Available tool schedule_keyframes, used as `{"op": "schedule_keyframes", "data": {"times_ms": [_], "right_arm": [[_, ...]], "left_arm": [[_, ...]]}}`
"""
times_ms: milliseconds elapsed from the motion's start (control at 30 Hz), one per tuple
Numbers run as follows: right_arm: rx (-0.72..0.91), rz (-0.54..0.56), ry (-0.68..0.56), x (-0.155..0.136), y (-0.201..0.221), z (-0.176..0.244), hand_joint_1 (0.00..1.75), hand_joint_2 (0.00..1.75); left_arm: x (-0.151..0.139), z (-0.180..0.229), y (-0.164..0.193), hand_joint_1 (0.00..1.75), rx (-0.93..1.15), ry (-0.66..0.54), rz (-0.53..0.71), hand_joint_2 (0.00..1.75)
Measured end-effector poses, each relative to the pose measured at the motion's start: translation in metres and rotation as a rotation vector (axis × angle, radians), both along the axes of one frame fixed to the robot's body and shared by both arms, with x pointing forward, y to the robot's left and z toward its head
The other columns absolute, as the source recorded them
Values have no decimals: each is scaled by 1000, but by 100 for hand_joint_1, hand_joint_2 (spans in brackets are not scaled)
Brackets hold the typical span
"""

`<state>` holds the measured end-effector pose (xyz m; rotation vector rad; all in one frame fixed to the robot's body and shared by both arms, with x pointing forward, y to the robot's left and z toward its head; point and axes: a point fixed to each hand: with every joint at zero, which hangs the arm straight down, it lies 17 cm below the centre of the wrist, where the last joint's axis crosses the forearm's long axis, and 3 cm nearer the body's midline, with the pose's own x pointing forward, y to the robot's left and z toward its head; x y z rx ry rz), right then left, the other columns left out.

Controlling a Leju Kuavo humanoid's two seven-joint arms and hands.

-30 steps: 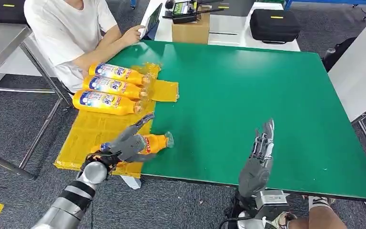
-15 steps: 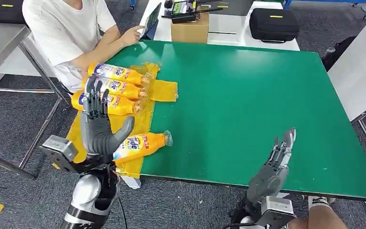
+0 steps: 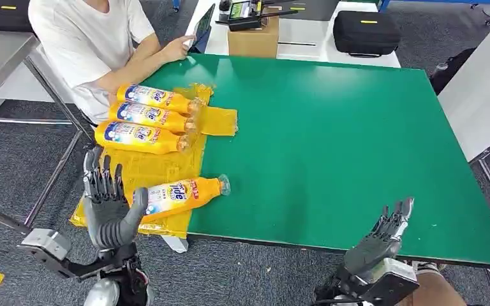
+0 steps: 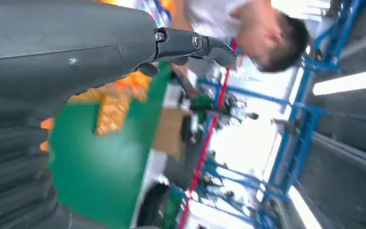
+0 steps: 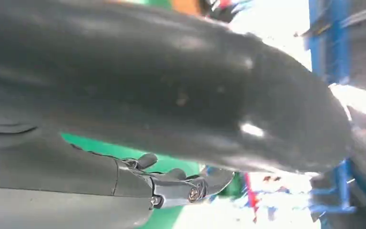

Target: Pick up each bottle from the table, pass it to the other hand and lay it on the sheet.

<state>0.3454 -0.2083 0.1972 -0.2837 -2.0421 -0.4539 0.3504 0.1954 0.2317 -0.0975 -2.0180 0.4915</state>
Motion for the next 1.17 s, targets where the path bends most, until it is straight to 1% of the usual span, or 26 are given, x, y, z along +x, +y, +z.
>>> {"op": "schedule_keyframes", "data": {"times_ms": [67, 100, 200, 300, 400, 533, 700, 800, 1000, 1100, 1167], "right_arm": [[-21, -6, 15, 0, 2, -6, 0, 0], [-40, 1, 14, 0, 5, -7, 0, 175], [-137, 27, -4, 1, 18, -3, 0, 175], [-200, 76, 13, 5, 32, -10, 0, 175], [-246, 97, 28, 5, 40, -17, 0, 175], [-255, 147, 59, 1, 51, -31, 0, 175], [-284, 151, 74, -4, 56, -38, 0, 175], [-294, 148, 87, -5, 56, -42, 0, 175], [-310, 183, 104, -6, 66, -47, 0, 175], [-341, 197, 123, -4, 71, -51, 0, 175], [-360, 201, 124, -1, 73, -51, 0, 175]], "left_arm": [[-5, -6, 0, 0, 30, 15, 16, 175], [-6, -7, -1, 0, 49, 10, 18, 175], [-7, -4, -12, 0, 135, -17, 19, 175], [-6, -6, -26, 0, 252, -26, 20, 175], [-4, -19, -35, 0, 257, 6, -31, 175], [-5, -26, -42, 0, 263, 7, -61, 175], [-5, -30, -44, 0, 297, 5, -61, 175], [-5, -33, -50, 0, 296, 14, -100, 175], [-6, -40, -64, 0, 384, 25, -125, 175], [-6, -41, -66, 0, 462, 17, -95, 175], [-5, -41, -69, 0, 485, 4, -98, 175]]}}
